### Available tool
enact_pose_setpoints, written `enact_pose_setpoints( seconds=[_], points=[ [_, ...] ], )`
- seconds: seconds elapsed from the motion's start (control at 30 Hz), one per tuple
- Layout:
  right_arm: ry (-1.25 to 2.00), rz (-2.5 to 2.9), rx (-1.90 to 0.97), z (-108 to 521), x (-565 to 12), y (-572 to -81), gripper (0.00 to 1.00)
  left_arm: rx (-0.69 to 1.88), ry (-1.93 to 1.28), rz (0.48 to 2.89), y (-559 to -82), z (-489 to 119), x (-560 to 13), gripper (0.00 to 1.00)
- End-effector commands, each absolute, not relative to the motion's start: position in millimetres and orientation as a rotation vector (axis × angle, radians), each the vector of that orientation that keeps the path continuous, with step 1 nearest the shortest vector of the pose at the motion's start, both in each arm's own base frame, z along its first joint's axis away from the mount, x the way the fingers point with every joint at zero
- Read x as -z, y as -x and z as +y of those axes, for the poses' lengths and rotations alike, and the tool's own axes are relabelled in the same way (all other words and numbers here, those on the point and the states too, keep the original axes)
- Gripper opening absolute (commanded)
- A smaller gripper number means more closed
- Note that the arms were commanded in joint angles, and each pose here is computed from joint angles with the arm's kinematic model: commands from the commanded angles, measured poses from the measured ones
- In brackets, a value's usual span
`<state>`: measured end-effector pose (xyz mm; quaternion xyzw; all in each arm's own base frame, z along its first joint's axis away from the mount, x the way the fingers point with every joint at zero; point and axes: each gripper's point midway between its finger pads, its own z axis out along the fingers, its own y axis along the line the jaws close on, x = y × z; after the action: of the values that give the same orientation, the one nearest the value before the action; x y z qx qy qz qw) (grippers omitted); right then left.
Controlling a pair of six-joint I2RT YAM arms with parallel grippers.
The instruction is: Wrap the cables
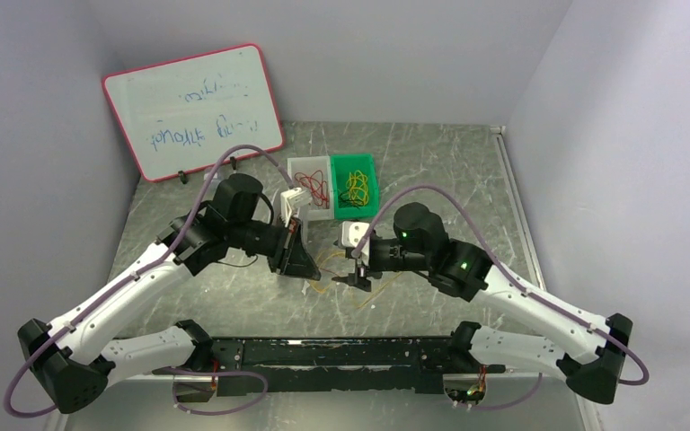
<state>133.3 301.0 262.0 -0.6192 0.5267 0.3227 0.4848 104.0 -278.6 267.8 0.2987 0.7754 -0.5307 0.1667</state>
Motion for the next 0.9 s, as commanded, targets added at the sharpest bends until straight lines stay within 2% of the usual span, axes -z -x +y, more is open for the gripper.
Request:
enact_pose_setpoints(
  seconds=[0.0,0.17,0.3,0.4,0.57,0.87],
  points=[
    [1.507,1.306,-0.619,296,-249,-156,0.72,1.546,-0.888,2.205,-92,-273,-269,0.07],
    [1.521,1.316,-0.618,300,-239,-156,0.65,1.571,-0.913,2.205,-86,-270,-266,0.07],
    [1.525,1.308,-0.631,303,-237,-153,0.53,1.567,-0.918,2.205,-84,-268,-266,0.07],
    [1.525,1.326,-0.623,302,-232,-154,0.36,1.565,-0.923,2.204,-83,-267,-267,0.07],
    [1.476,1.349,-0.585,294,-232,-159,0.0,1.555,-0.935,2.208,-80,-264,-266,0.07],
    [1.308,1.358,-0.437,271,-263,-181,0.0,1.537,-0.921,2.269,-72,-256,-254,0.07]
  ],
)
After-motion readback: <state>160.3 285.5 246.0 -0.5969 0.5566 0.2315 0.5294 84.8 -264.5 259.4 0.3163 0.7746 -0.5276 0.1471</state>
